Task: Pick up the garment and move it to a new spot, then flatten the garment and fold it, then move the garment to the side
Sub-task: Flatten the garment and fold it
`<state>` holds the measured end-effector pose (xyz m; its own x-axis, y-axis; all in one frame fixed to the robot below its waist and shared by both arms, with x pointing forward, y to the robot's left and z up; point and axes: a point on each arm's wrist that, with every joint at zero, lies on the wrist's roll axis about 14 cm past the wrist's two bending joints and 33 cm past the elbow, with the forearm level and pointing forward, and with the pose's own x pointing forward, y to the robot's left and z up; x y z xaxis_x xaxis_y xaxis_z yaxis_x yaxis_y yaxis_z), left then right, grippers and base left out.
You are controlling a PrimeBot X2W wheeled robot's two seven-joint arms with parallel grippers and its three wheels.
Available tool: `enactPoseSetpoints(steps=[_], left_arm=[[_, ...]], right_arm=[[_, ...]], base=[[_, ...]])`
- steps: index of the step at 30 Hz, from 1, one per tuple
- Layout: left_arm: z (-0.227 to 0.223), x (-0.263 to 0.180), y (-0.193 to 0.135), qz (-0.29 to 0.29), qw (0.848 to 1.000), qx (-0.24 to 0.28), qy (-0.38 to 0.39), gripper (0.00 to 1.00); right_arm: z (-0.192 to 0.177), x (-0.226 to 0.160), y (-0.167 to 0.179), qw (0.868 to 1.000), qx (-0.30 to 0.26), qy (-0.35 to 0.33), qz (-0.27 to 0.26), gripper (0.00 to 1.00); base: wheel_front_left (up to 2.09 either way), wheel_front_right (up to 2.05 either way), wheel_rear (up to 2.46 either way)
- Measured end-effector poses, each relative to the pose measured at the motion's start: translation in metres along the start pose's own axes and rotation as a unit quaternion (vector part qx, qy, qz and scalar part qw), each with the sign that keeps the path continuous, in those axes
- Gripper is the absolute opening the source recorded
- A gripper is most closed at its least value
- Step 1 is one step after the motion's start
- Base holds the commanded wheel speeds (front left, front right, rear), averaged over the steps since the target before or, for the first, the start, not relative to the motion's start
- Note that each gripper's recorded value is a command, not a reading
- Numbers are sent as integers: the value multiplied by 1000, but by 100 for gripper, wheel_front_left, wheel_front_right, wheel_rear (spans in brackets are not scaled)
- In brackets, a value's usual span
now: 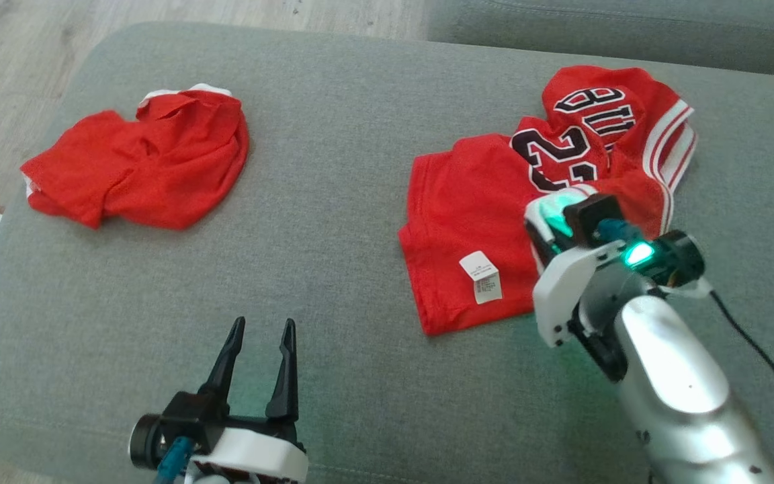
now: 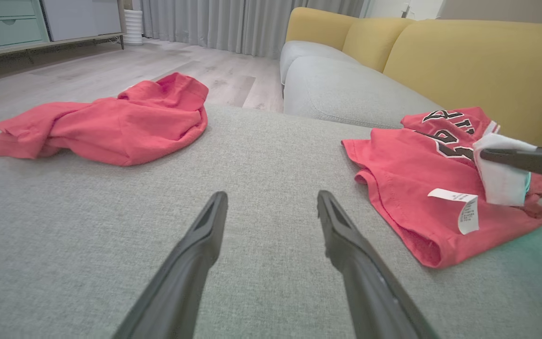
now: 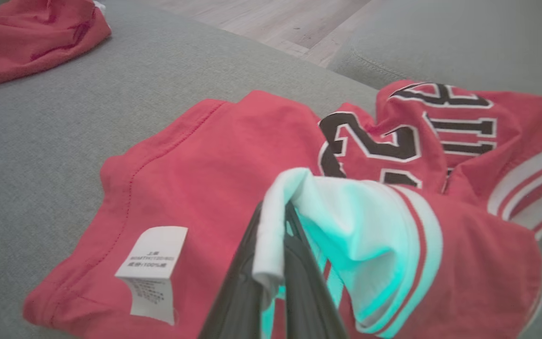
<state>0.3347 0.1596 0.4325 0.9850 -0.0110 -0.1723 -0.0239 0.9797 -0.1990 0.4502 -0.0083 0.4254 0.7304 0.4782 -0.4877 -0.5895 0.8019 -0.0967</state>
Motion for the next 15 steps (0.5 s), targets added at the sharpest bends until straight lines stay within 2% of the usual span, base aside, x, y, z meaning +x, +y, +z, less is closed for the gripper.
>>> enactPoseSetpoints(steps=[1,10,15], left_arm=[[0,0,1,2,1000,0,0,100],[4,0,-4,-7,1000,0,-6,100],[3,1,-10,-15,1000,1,-6,100]], right_arm=[[-2,2,5,1000,2,0,7,100],[11,-7,30,998,34,-48,38,100],[-10,-23,34,996,68,-41,35,100]], base=[[0,0,0],[0,0,0],[0,0,0]])
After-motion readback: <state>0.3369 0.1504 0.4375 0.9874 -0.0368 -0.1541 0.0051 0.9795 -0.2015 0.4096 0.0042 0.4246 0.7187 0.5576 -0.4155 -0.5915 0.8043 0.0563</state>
